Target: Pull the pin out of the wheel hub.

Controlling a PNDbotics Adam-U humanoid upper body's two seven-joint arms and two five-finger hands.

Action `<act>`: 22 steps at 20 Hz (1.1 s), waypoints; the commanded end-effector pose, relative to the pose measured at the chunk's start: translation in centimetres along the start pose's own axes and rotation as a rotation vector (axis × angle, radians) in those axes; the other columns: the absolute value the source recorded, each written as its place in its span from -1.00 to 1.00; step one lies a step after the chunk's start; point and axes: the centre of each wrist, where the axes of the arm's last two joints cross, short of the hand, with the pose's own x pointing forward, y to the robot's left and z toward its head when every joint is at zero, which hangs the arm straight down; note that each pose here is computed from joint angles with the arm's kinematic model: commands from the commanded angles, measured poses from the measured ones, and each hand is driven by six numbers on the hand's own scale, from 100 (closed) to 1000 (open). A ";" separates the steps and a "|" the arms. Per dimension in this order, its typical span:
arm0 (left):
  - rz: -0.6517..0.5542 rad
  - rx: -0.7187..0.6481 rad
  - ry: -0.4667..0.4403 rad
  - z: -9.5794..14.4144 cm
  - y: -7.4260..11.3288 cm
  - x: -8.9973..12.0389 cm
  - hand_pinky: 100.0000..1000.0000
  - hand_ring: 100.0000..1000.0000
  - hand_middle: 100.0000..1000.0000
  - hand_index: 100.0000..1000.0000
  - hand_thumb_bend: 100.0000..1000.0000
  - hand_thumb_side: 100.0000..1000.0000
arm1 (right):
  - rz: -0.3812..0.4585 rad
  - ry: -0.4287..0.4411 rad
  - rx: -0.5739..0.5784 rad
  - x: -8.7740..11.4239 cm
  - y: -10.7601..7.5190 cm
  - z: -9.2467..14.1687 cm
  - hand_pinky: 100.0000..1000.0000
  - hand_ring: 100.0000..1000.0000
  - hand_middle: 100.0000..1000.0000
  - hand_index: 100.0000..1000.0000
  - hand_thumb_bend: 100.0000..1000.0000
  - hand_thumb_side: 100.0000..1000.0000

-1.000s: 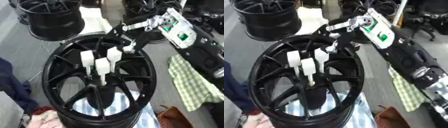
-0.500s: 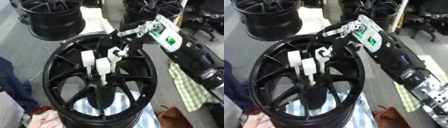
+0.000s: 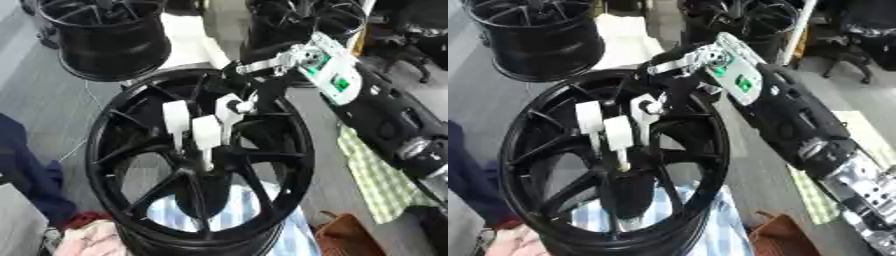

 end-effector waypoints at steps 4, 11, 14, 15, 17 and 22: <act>-0.025 -0.005 -0.023 -0.4 0.3 0.8 0.43 1.00 0.44 0.85 -1.00 0.82 | 0.037 -0.010 0.022 0.3 -0.4 1.1 0.80 0.86 0.80 1.00 -1.00 -0.16; -0.024 -0.006 -0.025 -0.4 0.3 0.8 0.43 1.00 0.44 0.85 -1.00 0.82 | 0.051 0.006 0.042 0.1 0.0 0.7 0.80 0.84 0.76 1.00 -1.00 -0.32; -0.024 -0.007 -0.025 -0.4 0.3 0.8 0.43 1.00 0.44 0.85 -1.00 0.82 | 0.066 0.008 0.049 0.1 0.1 0.4 0.79 0.81 0.69 0.99 -1.00 -0.38; -0.024 -0.008 -0.024 -0.4 0.3 0.8 0.43 1.00 0.44 0.85 -1.00 0.82 | 0.071 0.009 0.052 0.2 0.1 0.3 0.78 0.79 0.66 0.97 -1.00 -0.39; -0.023 -0.008 -0.025 -0.4 0.3 0.8 0.43 1.00 0.44 0.85 -1.00 0.82 | 0.079 0.012 0.056 0.2 0.2 0.1 0.77 0.76 0.61 0.94 -1.00 -0.40; -0.022 -0.011 -0.023 -0.4 0.2 0.8 0.43 1.00 0.44 0.85 -1.00 0.82 | 0.077 0.026 0.055 0.0 0.1 -0.1 0.74 0.69 0.44 0.86 -1.00 -0.44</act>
